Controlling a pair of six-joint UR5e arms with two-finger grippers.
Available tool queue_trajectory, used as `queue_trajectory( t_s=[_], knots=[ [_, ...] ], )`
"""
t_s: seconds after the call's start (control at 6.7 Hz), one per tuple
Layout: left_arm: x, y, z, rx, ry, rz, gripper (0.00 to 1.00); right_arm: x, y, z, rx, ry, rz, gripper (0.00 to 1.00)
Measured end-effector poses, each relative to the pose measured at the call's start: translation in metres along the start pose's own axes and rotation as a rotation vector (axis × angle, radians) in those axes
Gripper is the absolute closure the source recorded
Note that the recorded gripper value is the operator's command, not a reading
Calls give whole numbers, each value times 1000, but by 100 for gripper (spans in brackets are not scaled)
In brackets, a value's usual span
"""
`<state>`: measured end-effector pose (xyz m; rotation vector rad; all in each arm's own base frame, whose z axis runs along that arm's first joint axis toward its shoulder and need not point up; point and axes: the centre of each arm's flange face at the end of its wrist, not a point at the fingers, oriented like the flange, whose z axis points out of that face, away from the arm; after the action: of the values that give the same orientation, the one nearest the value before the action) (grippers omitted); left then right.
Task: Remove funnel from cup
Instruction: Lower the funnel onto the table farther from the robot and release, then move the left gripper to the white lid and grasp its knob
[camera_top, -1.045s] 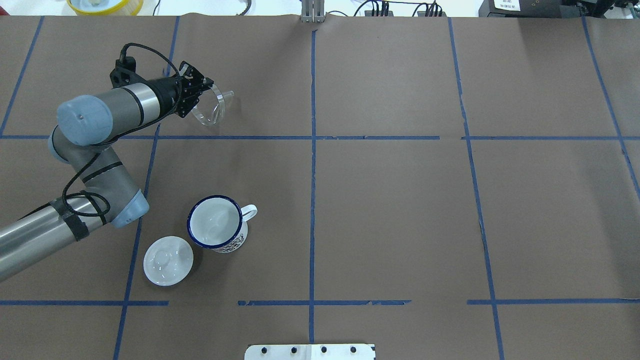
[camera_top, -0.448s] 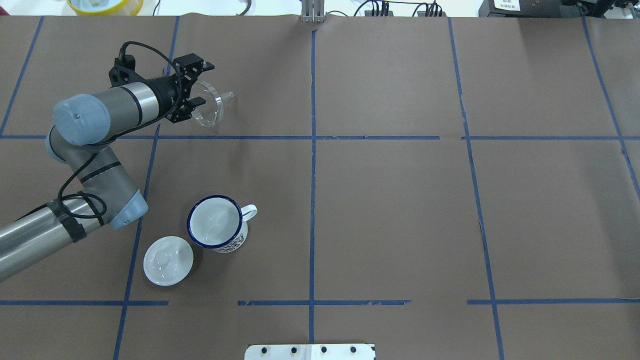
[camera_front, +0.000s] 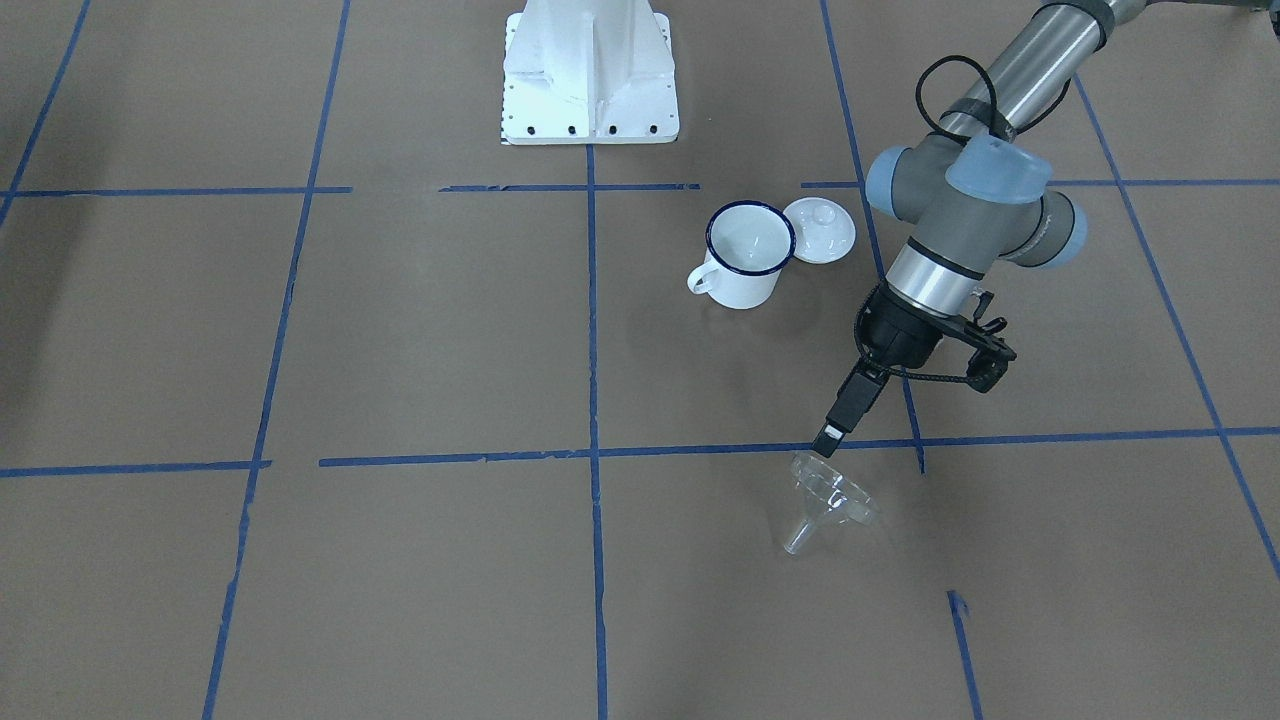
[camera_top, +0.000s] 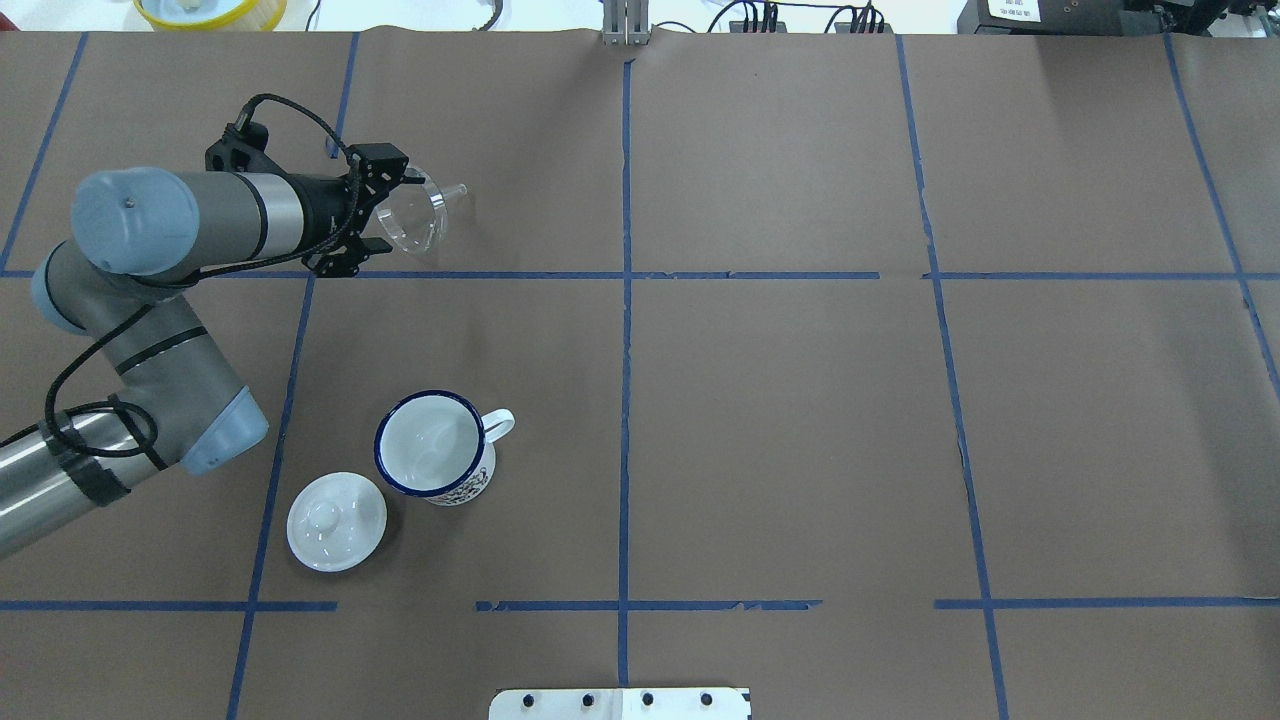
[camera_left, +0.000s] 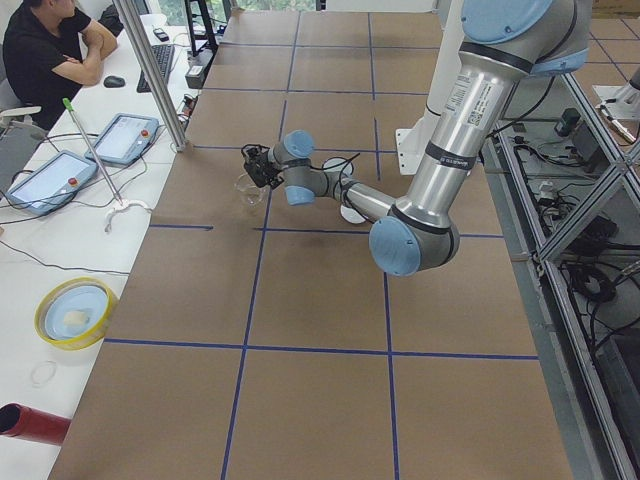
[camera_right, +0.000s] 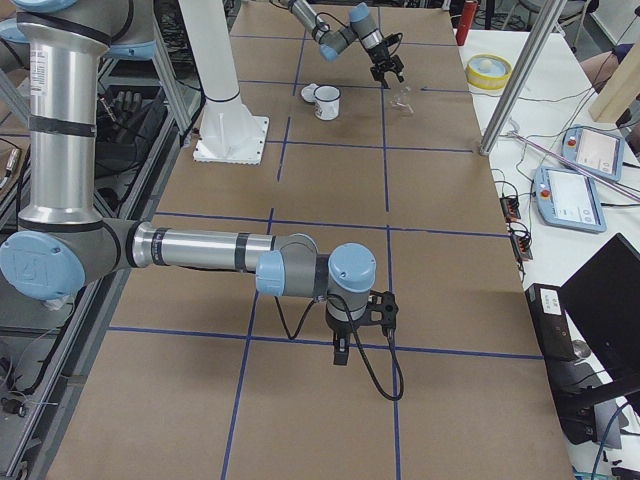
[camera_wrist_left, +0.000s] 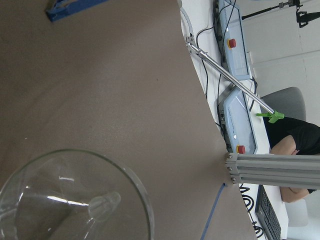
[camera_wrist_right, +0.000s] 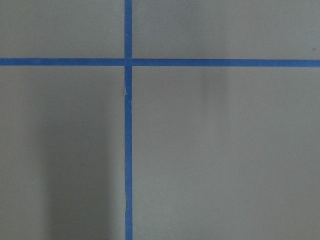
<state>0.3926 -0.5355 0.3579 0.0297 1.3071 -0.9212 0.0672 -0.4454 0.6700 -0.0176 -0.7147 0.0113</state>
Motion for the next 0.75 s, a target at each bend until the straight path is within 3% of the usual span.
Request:
queue_trajectory(
  t_s=[0.3, 0.75],
  knots=[
    [-16, 14, -55, -21, -240, 117, 0, 0, 0, 0, 0, 0, 0, 0],
    [-94, 47, -126, -74, -439, 175, 0, 0, 0, 0, 0, 0, 0, 0]
  ],
)
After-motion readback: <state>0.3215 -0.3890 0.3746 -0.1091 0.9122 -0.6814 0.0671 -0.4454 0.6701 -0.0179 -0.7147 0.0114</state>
